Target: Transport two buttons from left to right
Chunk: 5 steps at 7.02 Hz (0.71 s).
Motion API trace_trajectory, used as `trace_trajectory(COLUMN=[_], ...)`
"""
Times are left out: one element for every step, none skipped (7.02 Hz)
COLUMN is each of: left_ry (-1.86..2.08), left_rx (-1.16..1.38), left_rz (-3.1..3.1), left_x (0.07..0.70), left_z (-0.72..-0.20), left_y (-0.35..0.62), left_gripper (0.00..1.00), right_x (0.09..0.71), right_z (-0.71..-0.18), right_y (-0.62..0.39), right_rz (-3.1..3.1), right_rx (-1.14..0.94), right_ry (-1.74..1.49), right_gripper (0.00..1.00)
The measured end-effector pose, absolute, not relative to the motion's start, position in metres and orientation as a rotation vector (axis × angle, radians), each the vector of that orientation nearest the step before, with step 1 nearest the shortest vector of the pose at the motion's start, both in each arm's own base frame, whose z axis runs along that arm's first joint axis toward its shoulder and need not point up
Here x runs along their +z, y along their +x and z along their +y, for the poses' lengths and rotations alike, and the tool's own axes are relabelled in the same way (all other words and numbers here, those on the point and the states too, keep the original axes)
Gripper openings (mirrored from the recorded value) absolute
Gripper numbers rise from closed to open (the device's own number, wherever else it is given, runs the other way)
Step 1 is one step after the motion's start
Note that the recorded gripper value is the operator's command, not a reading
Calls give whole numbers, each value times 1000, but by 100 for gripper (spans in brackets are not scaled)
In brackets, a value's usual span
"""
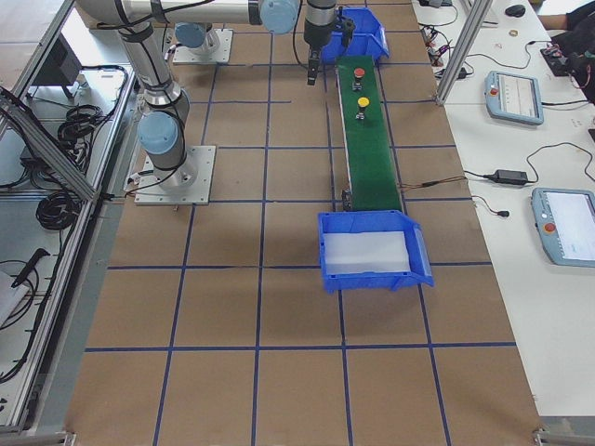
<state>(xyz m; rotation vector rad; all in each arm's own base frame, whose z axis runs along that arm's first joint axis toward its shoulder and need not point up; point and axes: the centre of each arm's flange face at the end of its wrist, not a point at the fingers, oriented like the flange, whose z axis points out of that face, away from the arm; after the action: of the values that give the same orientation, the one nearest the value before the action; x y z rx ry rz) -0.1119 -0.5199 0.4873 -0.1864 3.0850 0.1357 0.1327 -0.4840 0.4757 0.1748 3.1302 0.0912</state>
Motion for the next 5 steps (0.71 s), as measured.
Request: trace_trajectory(left_ry=[-186,-185,-183,-180,-178], left_rx=[137,139,139,139,139], left_rz=[3088,3089,3088,3086,3084], left_x=[487,486,486,486,486], left_z=[-520,-520,-520,-520,-520], left_y=[-112,-113,-113,-112,-112], left_gripper=[100,100,100,100,100], right_x=[475,473,472,474,476], right_z=[-487,-493,-499,-507,-518], right_y=[130,125,118,111,101], right_rz=[3132,3133,3148,3184,3208], right_rx=[94,99,93,82,97], right_ry=[156,134,86,-19,-120], right_gripper=[100,100,100,100,100])
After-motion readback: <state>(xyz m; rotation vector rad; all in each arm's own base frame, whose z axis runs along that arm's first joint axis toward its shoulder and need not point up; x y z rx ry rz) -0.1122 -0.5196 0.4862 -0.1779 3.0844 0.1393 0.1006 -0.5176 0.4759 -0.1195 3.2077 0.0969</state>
